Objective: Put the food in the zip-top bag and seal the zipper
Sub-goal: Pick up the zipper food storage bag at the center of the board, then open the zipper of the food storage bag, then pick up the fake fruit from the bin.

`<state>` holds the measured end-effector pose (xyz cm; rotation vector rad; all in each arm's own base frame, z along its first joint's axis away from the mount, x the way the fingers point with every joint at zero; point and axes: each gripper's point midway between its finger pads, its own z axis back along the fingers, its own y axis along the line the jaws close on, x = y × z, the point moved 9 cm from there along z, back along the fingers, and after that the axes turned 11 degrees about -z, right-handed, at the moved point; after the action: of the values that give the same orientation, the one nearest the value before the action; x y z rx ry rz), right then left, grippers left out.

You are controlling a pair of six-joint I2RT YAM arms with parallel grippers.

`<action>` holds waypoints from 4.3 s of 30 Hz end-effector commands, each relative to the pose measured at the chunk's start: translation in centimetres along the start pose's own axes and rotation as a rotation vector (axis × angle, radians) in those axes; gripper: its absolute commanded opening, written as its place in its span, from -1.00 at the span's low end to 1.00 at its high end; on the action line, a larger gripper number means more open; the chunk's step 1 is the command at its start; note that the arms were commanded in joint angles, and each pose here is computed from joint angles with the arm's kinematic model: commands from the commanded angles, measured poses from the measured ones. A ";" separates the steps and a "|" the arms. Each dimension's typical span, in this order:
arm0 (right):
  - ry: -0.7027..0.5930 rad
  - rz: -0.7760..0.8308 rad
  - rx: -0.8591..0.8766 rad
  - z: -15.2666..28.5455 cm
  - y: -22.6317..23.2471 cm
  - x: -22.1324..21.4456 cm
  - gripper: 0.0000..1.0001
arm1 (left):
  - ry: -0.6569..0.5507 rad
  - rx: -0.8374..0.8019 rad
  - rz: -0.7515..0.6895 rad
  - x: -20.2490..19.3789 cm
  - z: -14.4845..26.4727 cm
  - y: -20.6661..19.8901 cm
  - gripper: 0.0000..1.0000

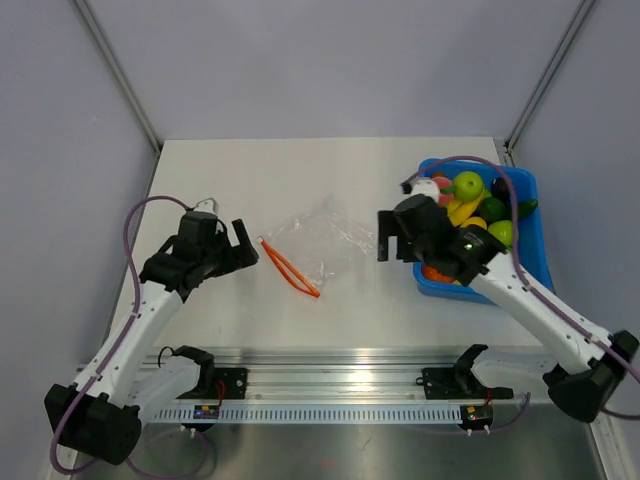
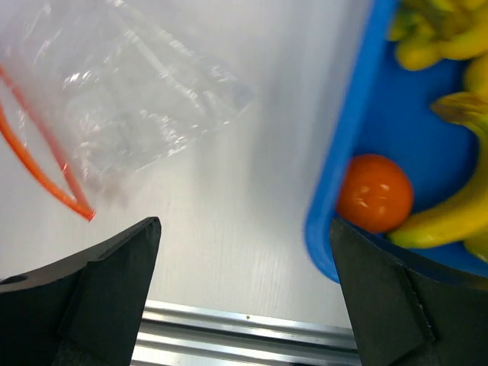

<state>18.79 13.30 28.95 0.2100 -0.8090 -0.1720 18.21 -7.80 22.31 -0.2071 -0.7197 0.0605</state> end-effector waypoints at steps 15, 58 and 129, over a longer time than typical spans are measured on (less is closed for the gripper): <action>-0.012 0.640 0.176 -7.9 19.8 -10.1 0.99 | -0.003 0.018 0.256 1.8 1.5 3.9 0.98; 0.042 0.149 0.325 -6.6 20.5 -3.9 -1.00 | -0.042 -0.482 0.237 2.2 -0.9 -3.1 0.68; -0.249 -0.406 -0.302 -0.2 -8.9 2.5 0.55 | 0.133 -0.292 -0.233 7.0 -3.3 -16.0 -1.00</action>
<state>20.09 7.04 29.11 0.1783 -1.0063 -0.6979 24.48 -22.38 26.14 -0.3758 -0.5336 -0.2820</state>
